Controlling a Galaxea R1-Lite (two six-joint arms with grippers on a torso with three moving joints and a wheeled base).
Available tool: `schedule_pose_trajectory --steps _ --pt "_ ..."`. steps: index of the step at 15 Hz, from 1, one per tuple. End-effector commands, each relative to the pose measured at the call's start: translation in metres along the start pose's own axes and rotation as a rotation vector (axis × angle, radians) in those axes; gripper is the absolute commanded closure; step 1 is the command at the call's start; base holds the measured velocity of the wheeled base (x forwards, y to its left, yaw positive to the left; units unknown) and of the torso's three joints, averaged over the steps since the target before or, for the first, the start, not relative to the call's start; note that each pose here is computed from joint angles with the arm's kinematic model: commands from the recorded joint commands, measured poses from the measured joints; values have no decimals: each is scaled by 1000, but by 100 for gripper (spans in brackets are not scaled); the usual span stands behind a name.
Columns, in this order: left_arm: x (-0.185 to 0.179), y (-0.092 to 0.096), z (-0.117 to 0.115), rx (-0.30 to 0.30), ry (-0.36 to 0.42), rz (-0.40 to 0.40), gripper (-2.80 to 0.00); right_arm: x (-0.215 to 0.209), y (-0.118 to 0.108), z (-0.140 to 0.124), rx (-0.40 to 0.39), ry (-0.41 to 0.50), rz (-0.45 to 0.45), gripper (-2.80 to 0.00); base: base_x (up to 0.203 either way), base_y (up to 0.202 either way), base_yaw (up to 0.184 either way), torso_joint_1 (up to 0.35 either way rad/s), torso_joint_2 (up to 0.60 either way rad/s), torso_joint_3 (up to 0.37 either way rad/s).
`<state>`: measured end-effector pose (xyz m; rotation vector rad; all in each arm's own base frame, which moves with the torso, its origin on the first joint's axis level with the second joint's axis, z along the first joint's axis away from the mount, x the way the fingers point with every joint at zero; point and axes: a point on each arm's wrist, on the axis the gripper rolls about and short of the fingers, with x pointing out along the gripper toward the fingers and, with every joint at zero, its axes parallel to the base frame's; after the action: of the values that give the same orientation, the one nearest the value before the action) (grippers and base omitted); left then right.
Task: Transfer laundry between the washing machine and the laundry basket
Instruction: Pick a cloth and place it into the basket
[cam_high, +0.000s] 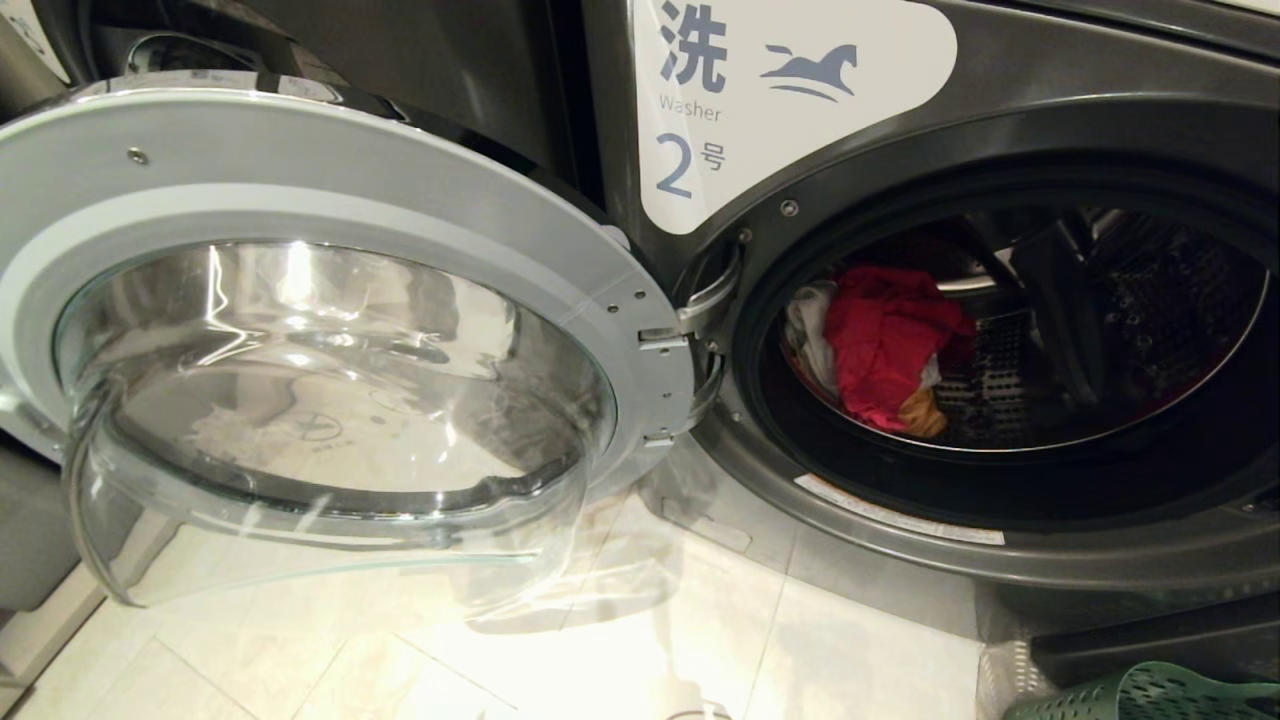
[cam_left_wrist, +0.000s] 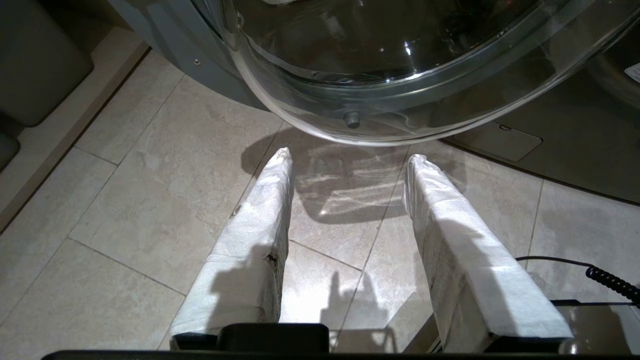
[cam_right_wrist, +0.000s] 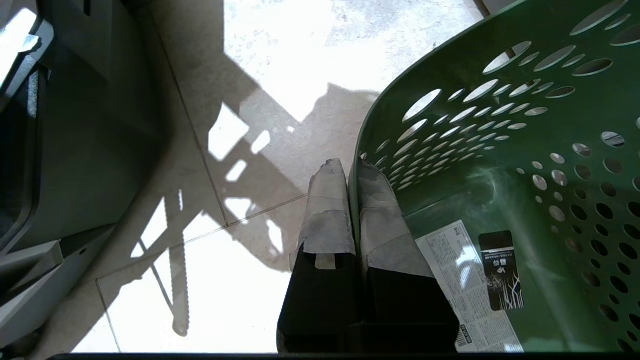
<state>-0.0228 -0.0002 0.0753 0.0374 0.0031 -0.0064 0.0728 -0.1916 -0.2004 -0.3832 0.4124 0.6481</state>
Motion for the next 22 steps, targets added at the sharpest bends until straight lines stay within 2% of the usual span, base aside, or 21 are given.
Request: schedule_pose_trajectory --steps 1,8,9,11,13,18,20,22 --pt "0 0 0 1 0 0 0 2 4 0 4 -9 6 0 0 0 0 0 0 0" --pt "0 0 0 0 0 0 0 8 2 -1 -18 -14 28 0 0 0 0 0 0 0" --pt "0 0 0 1 -1 0 0 8 0 -3 -20 -10 24 -280 0 0 0 0 0 0" --pt "0 0 0 1 1 1 0 9 4 0 -22 -19 32 -280 0 0 0 0 0 0" --pt "0 0 0 1 1 0 0 9 2 -1 -58 -18 29 -280 0 0 0 0 0 0" --pt "0 0 0 -1 1 0 0 3 -3 6 -59 -19 33 -280 0 0 0 0 0 0" --pt "0 0 0 1 0 0 0 -3 -8 15 -49 -23 38 -280 0 0 0 0 0 0" --pt "0 0 0 1 0 1 0 -12 -7 25 -4 -28 49 -280 0 0 0 0 0 0"
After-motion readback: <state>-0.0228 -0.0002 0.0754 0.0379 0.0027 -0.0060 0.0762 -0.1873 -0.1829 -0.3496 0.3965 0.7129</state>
